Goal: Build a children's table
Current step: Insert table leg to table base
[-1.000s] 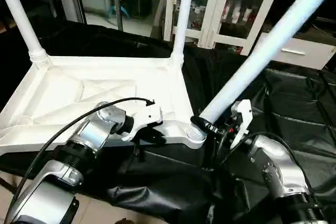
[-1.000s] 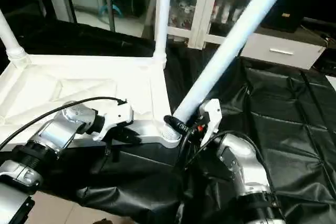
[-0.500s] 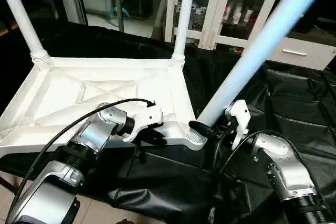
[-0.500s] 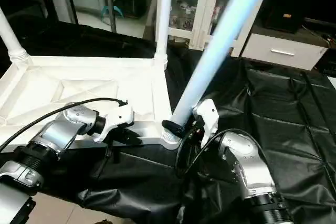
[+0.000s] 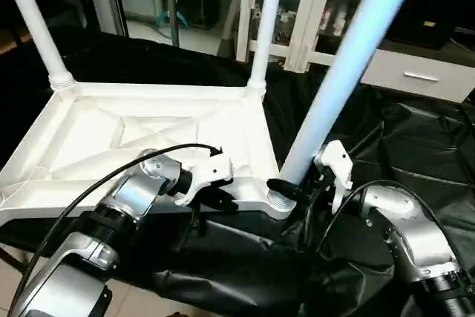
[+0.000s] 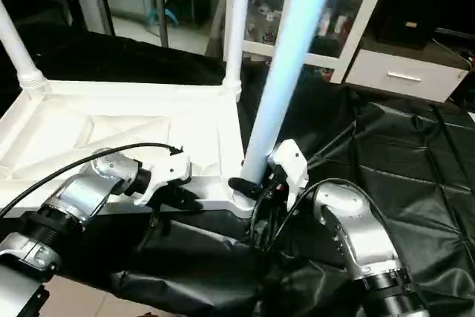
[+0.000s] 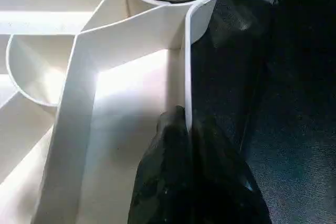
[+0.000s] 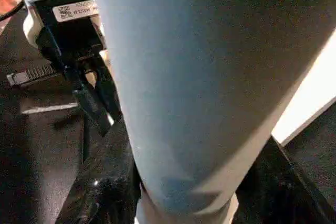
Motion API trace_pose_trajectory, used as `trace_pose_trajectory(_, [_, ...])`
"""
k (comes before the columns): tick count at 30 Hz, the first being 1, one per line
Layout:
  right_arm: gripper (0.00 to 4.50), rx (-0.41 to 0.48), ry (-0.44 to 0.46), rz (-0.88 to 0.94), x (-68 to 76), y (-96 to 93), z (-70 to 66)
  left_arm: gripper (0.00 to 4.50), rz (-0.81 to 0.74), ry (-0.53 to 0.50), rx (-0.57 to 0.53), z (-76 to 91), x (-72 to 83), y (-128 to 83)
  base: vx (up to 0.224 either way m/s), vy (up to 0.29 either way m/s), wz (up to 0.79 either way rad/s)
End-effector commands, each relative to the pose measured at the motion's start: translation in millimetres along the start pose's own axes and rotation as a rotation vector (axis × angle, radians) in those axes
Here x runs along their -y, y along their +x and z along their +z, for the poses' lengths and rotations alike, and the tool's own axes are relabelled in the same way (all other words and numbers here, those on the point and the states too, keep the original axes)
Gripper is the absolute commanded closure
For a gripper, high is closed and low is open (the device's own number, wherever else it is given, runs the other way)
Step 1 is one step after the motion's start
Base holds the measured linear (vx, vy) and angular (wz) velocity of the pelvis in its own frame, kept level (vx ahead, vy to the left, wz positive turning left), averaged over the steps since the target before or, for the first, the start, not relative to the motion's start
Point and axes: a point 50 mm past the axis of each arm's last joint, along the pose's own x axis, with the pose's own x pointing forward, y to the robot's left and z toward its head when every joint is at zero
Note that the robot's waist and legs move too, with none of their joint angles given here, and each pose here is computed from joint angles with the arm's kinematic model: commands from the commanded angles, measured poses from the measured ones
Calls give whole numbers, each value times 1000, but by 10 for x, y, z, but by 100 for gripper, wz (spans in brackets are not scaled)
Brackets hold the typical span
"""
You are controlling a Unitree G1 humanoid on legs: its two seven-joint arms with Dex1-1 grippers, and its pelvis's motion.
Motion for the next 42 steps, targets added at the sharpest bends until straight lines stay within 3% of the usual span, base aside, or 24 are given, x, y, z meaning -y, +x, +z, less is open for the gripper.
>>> trace_pose_trajectory(1, [262, -175, 165, 171, -260, 70, -435, 450, 12, -57, -41, -147, 33, 37, 0, 0, 0])
trace_pose_trajectory(7, [262, -139, 218, 131, -184, 102, -407, 450, 16, -57, -39, -131, 27, 42, 0, 0, 0])
trace_pose_trajectory(18, [262, -213, 203, 39, -192, 106, -653, 450, 49, -45, -32, -108, -19, 27, 0, 0, 0])
trace_pose_trajectory(34, [262, -207, 218, -18, -104, 129, -688, 450, 64, -42, -29, -122, -44, -8, 0, 0, 0])
trace_pose_trajectory(42, [262, -177, 262, -269, 88, 135, -720, 450, 157, -98, 69, -36, -125, -7, 0, 0, 0])
